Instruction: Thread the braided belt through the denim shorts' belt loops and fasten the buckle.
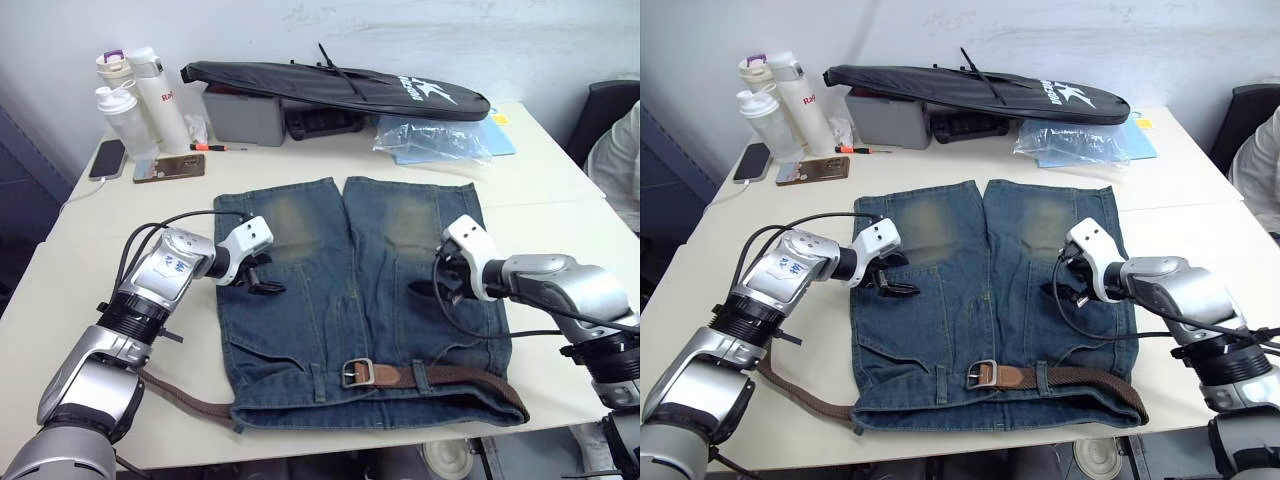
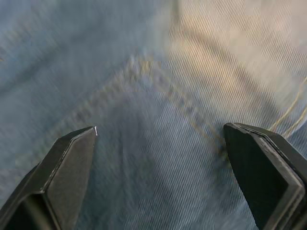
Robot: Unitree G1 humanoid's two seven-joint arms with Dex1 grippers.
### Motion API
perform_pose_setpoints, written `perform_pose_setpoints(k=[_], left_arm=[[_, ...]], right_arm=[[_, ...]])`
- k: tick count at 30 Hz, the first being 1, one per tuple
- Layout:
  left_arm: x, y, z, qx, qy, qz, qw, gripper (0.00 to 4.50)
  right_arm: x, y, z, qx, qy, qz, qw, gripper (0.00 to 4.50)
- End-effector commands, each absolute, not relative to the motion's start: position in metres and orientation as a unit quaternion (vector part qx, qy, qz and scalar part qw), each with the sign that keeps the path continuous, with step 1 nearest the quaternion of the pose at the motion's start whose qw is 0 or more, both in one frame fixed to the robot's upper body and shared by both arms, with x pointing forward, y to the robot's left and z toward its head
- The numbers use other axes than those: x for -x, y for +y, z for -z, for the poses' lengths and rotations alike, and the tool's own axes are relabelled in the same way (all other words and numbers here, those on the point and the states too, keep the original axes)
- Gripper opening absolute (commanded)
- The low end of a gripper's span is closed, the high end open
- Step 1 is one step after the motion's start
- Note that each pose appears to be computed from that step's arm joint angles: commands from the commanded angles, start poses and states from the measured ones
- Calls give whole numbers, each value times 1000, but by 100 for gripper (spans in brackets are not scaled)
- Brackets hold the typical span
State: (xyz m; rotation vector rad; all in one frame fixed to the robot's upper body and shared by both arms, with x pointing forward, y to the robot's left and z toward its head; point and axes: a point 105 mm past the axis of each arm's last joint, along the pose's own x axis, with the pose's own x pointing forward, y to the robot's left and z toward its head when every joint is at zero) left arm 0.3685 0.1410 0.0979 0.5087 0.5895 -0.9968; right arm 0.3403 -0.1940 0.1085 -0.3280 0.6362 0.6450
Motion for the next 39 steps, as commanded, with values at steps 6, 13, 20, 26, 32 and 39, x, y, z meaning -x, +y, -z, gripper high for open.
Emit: perform_pose_setpoints(k=[6,13,20,26,32,39], left_arm=[[-371,137,-71,-258,293,456,800,228],[-360,145,-85,-248,289,473,794,0],[-373,159,-125,-237,248,441,829,0],[-401,175,-145,-258,221,384,859,0],[-424,179,-150,-272,203,353,872,0],[-428,181,-138,-266,211,350,873,0]], right_arm=[[-323,-186,-86,174,349,-346,853,322],[-326,-186,-95,215,314,-342,859,2],[-350,-174,-150,209,215,-338,892,2],[-383,-166,-174,226,164,-317,907,2],[-415,-167,-158,237,169,-298,909,2],[-429,-173,-147,232,170,-290,913,2]])
